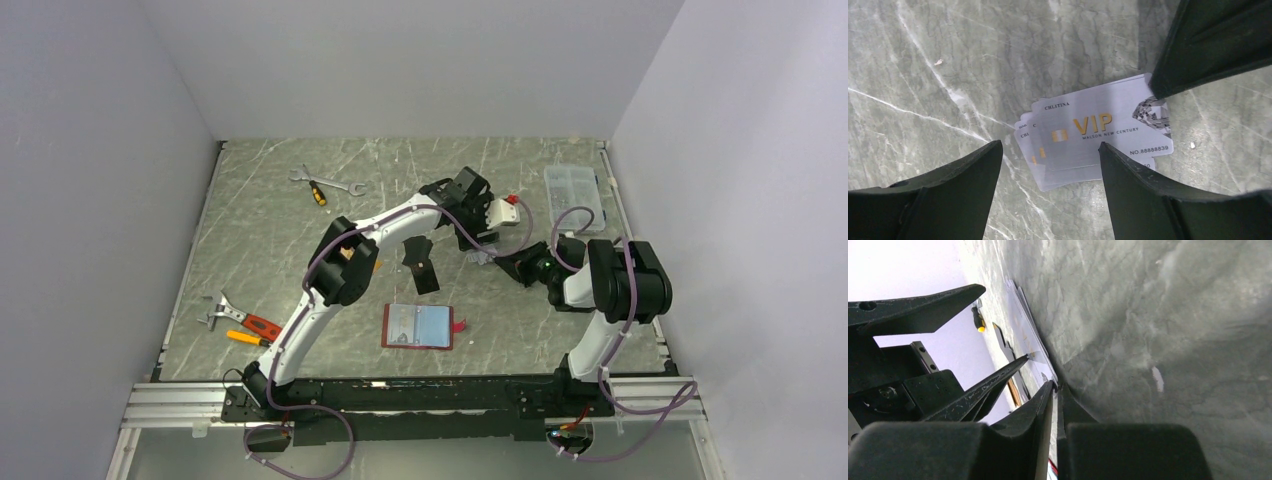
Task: Put the credit cards into the card holder
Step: Pick up the credit card from the center of the board.
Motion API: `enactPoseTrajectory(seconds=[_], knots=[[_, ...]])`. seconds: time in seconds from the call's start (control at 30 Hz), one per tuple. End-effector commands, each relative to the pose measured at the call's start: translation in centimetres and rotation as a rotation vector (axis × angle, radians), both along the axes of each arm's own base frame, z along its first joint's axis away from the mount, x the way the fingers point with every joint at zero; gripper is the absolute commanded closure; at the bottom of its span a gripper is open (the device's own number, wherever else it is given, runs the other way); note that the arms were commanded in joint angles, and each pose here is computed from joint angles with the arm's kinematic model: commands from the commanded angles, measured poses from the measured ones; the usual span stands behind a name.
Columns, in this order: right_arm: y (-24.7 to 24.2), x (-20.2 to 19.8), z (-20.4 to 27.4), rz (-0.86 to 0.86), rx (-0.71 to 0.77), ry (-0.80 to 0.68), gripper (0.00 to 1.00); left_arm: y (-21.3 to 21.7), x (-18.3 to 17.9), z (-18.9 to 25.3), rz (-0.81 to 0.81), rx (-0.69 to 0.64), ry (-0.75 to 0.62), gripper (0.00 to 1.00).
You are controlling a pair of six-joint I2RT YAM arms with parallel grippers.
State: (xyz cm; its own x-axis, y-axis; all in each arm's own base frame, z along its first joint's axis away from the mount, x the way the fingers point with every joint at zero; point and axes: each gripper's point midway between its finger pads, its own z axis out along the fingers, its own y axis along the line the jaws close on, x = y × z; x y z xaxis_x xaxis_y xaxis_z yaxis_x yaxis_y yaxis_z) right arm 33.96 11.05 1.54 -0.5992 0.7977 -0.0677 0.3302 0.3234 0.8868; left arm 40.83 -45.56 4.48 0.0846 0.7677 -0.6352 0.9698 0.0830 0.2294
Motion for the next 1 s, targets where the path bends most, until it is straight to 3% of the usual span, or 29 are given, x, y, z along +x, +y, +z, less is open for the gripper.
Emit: enactPoseTrajectory(seconds=[0.0,0.07,0.2,0.43,0.63,0.8,0.97], knots=[[-0.1,0.6,0.5,-0.013,0.006,-0.042,0.95,-0.3,-2.2,0.4,-0.068,-0.004,0.060,0.23],[-0.1,0.6,0.8,-0.016,0.015,-0.052,1.00,-0.4,-2.6,1.6,-0.073,-0.024,0.070,0.22],[-0.1,0.5,1.7,-0.018,0.012,-0.088,1.00,0.0,-2.6,5.1,-0.052,-0.088,0.087,0.19],[-0.7,0.2,3.4,-0.006,-0.078,-0.137,1.00,2.3,-0.9,10.8,0.044,-0.243,0.186,0.01],[-1.3,0.1,4.7,0.004,-0.155,-0.165,1.00,3.8,0.1,9.9,0.083,-0.271,0.264,0.01],[-1.5,-0.2,5.1,0.004,-0.188,-0.158,1.00,3.4,-1.4,9.1,0.060,-0.292,0.338,0.01],[-1.5,-0.1,5.5,0.006,-0.190,-0.155,1.00,3.7,-2.9,7.4,-0.015,-0.241,0.120,0.01]])
